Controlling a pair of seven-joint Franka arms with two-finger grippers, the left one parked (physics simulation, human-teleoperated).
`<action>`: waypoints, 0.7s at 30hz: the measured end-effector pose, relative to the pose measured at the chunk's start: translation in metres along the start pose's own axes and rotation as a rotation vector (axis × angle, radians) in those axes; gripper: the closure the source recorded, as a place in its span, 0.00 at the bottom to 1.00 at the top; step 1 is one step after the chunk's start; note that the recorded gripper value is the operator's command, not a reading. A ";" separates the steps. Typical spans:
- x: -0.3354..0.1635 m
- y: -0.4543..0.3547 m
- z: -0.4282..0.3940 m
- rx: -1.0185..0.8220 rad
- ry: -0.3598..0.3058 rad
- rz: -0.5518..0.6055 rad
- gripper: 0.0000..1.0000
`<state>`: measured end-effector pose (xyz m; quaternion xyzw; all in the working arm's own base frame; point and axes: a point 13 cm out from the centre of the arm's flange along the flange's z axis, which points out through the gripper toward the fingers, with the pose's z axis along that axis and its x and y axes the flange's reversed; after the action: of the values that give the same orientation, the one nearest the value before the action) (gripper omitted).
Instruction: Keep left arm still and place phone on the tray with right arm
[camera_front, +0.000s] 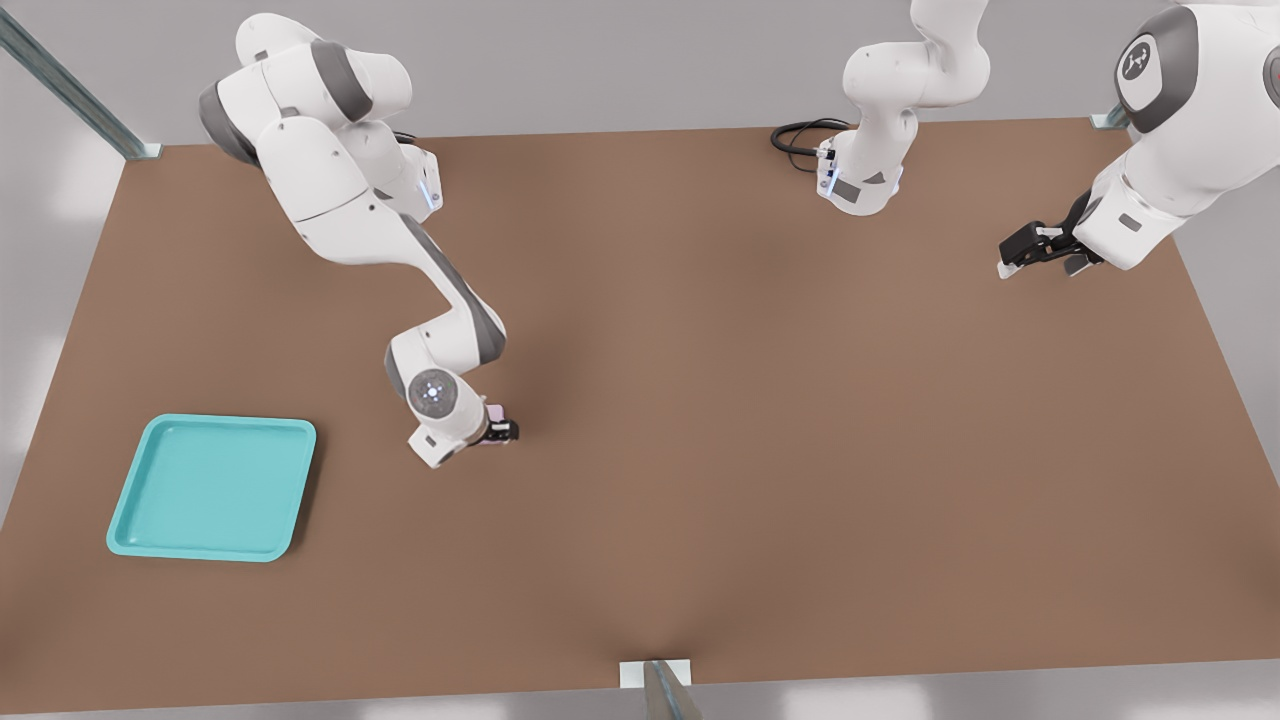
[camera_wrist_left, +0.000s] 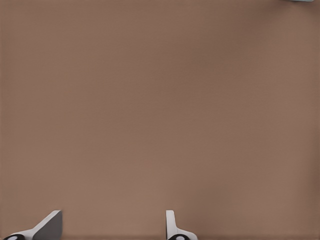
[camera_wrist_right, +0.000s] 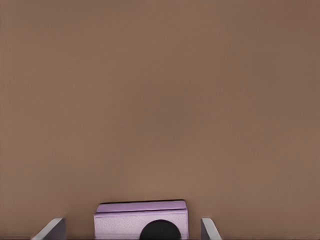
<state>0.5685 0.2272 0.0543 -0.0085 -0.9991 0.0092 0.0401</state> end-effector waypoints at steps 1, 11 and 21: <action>0.004 0.001 0.003 0.002 0.006 -0.003 0.00; 0.024 0.004 0.017 0.004 0.026 -0.006 0.00; 0.027 0.000 0.026 -0.002 0.023 0.005 0.00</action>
<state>0.5391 0.2271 0.0310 -0.0111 -0.9986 0.0083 0.0514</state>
